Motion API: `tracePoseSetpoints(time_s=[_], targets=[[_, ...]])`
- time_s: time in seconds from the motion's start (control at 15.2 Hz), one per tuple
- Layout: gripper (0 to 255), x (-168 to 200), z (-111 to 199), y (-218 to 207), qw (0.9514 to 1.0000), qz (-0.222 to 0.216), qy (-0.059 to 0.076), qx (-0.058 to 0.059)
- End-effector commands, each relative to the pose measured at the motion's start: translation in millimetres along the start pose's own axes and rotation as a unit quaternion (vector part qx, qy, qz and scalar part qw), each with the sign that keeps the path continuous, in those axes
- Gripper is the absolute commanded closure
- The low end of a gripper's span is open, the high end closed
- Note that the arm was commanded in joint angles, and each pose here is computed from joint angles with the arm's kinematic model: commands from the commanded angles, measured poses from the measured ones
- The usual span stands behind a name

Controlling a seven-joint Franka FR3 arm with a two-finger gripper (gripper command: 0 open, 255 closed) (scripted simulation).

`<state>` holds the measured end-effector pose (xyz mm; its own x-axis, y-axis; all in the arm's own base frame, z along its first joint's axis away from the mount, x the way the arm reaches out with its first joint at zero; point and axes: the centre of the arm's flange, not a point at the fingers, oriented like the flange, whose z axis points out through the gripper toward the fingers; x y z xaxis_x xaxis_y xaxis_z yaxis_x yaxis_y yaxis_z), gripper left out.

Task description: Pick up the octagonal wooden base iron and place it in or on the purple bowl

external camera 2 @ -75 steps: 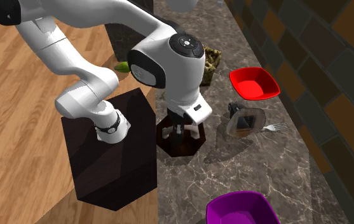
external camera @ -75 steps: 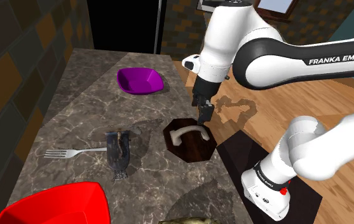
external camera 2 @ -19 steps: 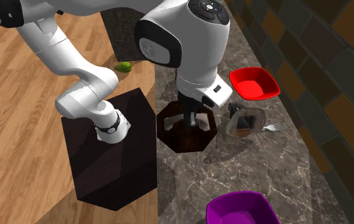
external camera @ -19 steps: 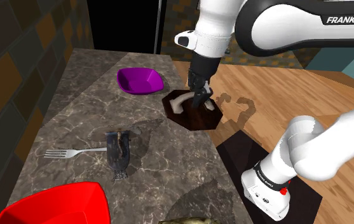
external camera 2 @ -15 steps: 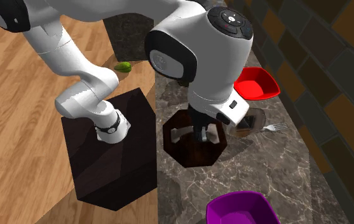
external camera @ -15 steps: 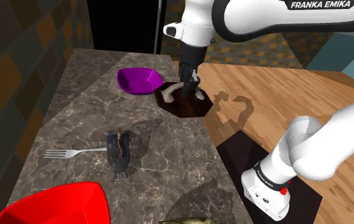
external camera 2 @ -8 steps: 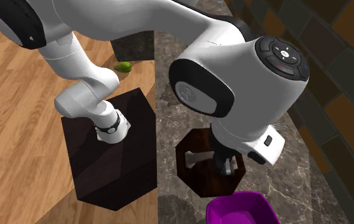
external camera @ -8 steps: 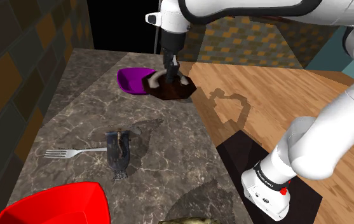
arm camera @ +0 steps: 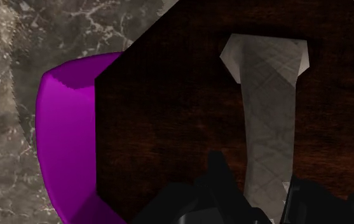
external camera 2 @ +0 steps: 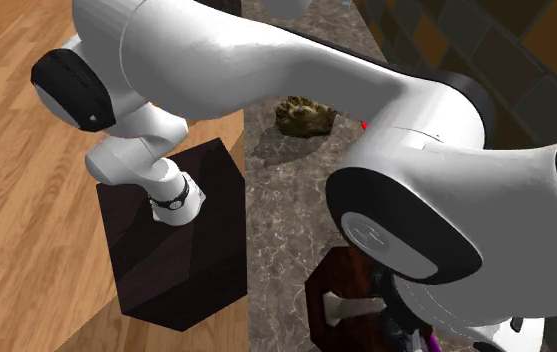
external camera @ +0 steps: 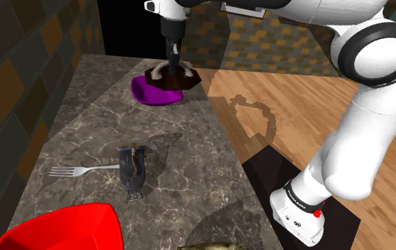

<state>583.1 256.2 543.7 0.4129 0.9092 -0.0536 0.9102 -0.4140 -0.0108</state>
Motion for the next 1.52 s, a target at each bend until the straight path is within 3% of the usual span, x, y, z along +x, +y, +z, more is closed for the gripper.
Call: tracePoseSetpoints(time_s=[0.0,0.33,1.45], targets=[[255,10,-1,24,1.0000,0.000,0.000,-0.001],[255,36,-5,83,1.0000,0.000,0.000,-0.001],[255,40,79,84,1.0000,0.000,0.000,-0.001]])
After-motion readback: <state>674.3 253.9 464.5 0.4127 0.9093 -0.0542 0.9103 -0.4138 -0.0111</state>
